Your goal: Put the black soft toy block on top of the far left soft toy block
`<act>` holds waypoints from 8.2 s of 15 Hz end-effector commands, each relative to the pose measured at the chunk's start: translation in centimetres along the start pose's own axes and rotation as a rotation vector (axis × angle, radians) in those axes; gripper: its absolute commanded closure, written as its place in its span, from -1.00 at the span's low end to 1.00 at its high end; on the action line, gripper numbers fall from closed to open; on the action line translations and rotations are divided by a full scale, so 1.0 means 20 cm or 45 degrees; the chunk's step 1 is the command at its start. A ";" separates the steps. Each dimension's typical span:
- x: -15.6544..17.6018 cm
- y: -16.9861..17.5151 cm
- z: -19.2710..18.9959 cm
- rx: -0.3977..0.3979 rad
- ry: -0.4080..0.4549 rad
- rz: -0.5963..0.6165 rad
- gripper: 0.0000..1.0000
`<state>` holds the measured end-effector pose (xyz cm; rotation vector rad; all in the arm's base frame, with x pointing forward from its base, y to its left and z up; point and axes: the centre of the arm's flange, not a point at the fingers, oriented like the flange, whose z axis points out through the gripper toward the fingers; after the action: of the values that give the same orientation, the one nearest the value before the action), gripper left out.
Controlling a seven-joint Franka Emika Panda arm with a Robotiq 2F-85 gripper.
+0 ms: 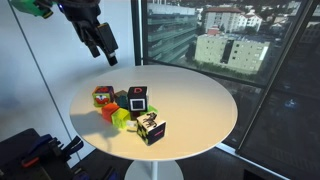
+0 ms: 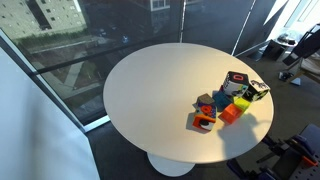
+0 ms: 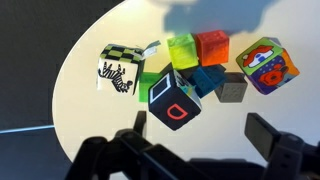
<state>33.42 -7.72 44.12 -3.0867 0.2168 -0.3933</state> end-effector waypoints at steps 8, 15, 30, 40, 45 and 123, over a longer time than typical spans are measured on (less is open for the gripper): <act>0.27 -0.11 0.04 -0.064 -0.195 0.068 -1.00; 0.40 -0.14 0.12 -0.068 -0.377 0.034 -1.00; 0.60 -0.09 0.34 0.048 -0.276 -0.369 -1.00; 0.57 -0.10 0.35 0.041 -0.277 -0.404 -1.00; 0.59 -0.10 0.38 0.042 -0.298 -0.400 -1.00; 0.56 -0.39 0.63 -0.012 -0.462 -0.714 0.87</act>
<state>49.74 -3.01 33.97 -3.1287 -0.6231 0.1810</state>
